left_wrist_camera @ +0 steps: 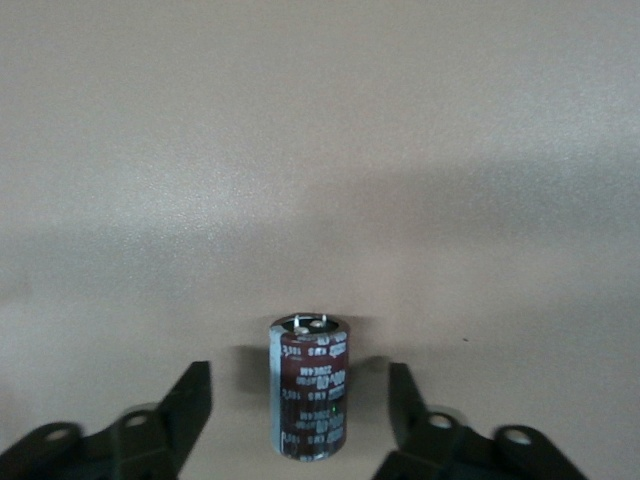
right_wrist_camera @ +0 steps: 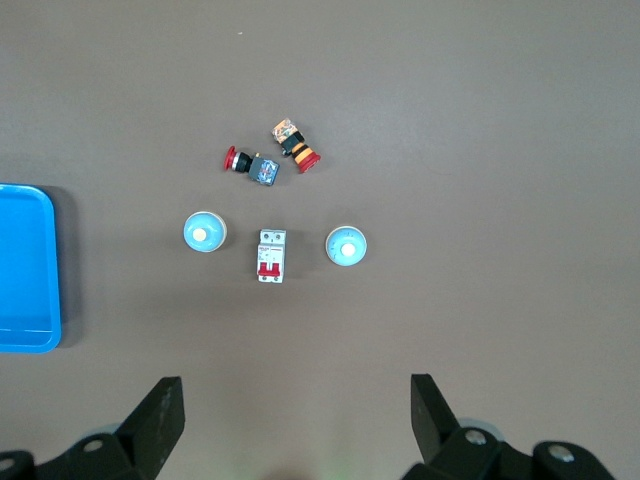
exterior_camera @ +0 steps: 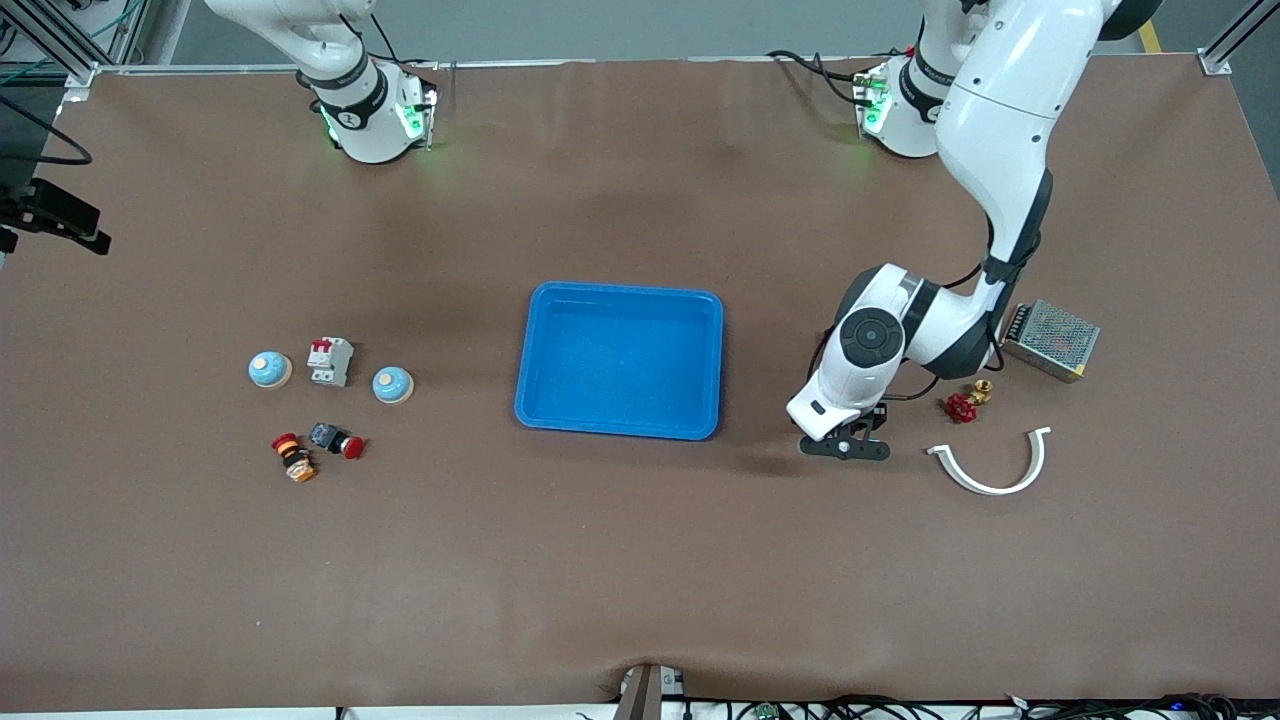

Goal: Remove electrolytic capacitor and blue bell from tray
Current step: 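Lower the capacitor beside the first capacitor with the left gripper and release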

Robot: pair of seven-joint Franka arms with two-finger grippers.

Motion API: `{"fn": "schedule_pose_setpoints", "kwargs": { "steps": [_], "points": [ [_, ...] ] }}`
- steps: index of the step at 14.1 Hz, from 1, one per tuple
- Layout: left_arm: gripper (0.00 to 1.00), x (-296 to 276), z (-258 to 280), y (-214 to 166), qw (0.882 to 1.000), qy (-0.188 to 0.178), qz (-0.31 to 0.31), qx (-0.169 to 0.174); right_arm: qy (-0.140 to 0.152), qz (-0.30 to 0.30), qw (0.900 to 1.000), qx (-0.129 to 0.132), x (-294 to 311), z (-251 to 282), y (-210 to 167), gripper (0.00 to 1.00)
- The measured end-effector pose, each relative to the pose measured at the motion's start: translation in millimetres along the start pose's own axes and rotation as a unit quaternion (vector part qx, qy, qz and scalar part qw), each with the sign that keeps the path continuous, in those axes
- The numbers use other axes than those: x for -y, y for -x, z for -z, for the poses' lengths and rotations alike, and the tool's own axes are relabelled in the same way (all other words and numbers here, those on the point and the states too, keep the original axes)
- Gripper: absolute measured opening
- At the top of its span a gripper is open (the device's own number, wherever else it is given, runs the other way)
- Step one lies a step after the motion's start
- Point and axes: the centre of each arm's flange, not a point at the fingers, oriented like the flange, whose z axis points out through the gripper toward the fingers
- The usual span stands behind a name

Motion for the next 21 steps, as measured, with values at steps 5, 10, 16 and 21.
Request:
{"fn": "schedule_pose_setpoints", "kwargs": {
  "steps": [5,10,16,21],
  "points": [
    [1.0,3,5,-4,1.0,-0.002,0.012,-0.001,-0.005,0.006,1.0,-0.002,10,-4,-5,1.0],
    [1.0,7,14,-10,1.0,-0.002,0.025,-0.008,-0.01,-0.004,1.0,0.003,4,-12,-7,1.0],
    [1.0,42,53,-32,0.997,0.002,0.065,-0.039,-0.012,-0.004,1.0,0.012,4,-30,-10,1.0],
    [1.0,76,70,-39,0.996,-0.005,0.085,-0.036,-0.012,-0.004,1.0,0.015,4,-33,-10,1.0]
  ]
}}
